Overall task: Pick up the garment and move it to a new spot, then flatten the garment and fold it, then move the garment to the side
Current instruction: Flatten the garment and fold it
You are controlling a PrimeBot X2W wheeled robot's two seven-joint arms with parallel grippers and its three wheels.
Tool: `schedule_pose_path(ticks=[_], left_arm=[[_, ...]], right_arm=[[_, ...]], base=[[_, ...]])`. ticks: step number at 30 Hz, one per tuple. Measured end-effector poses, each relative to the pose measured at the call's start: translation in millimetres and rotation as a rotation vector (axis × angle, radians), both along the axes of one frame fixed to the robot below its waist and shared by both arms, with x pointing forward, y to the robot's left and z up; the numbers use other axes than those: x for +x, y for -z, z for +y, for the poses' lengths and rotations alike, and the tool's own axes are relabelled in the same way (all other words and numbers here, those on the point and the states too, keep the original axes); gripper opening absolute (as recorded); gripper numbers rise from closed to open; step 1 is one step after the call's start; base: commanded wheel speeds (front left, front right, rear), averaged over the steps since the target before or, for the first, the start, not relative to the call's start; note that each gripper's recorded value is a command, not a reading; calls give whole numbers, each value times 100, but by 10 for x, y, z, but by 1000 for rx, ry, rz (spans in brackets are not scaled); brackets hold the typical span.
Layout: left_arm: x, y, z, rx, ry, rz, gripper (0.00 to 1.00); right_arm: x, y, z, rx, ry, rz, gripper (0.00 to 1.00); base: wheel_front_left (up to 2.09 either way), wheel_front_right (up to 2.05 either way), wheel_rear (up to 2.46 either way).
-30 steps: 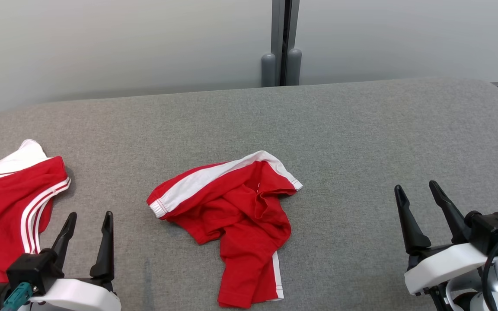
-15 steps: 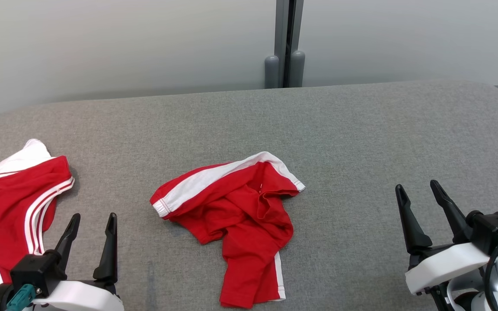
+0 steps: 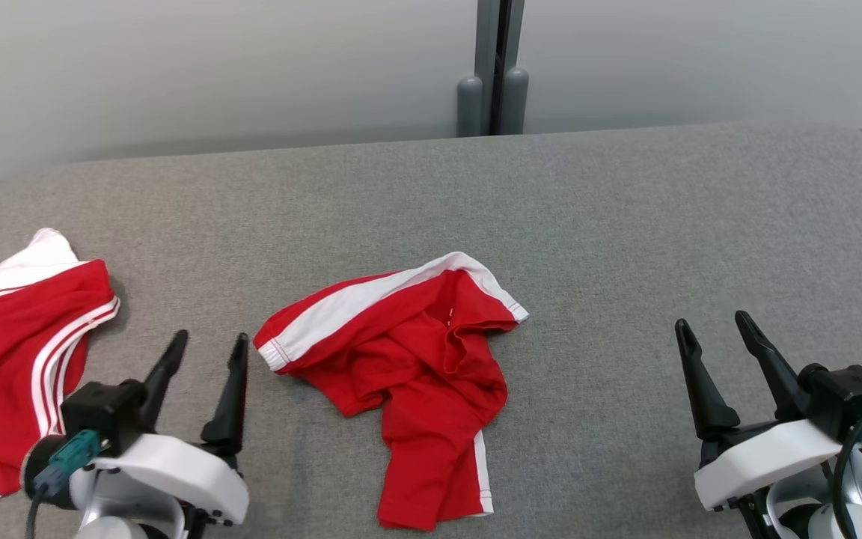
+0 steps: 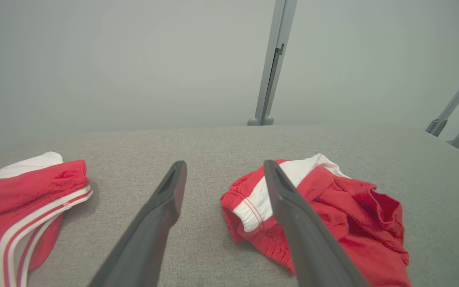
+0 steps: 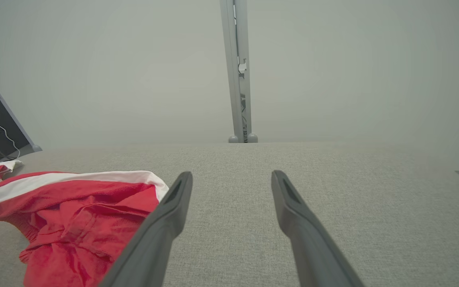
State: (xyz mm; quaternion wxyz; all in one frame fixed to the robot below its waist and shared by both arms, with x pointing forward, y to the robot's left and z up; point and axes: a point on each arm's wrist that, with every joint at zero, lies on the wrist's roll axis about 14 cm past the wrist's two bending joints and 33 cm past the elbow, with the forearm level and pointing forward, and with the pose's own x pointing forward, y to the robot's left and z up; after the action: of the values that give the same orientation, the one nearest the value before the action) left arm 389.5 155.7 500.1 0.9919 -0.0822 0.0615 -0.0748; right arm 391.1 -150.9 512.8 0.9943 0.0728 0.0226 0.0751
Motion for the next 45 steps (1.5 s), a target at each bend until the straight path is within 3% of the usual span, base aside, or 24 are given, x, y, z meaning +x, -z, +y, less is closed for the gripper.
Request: schedule_pose_path(ticks=[7,14,15,16,17,18,26,35,45], left_arm=[[-22,486,-330,-53,114,208,100],[73,678,-420,-85,138,270,100],[75,703,-423,-84,141,276,94],[88,715,-427,-83,144,279,63],[114,703,-430,-80,147,272,19],[140,687,-428,-78,147,262,0],[203,686,-403,-40,151,243,0],[407,602,-417,-2,166,192,0],[571,787,-315,24,143,194,0]], right_arm=[[24,85,-57,8,18,21,100],[52,153,-104,10,32,34,100],[58,158,-111,11,34,35,100],[62,165,-115,12,36,37,100],[70,167,-121,14,37,37,100],[76,169,-125,14,39,37,100],[202,197,-101,1,29,39,100],[679,281,238,-58,-90,46,100],[1018,964,937,-126,-326,202,100]], base=[[0,0,0],[0,0,0],[0,0,0],[0,0,0],[0,0,0],[0,0,0],[0,0,0],[0,0,0],[0,0,0]])
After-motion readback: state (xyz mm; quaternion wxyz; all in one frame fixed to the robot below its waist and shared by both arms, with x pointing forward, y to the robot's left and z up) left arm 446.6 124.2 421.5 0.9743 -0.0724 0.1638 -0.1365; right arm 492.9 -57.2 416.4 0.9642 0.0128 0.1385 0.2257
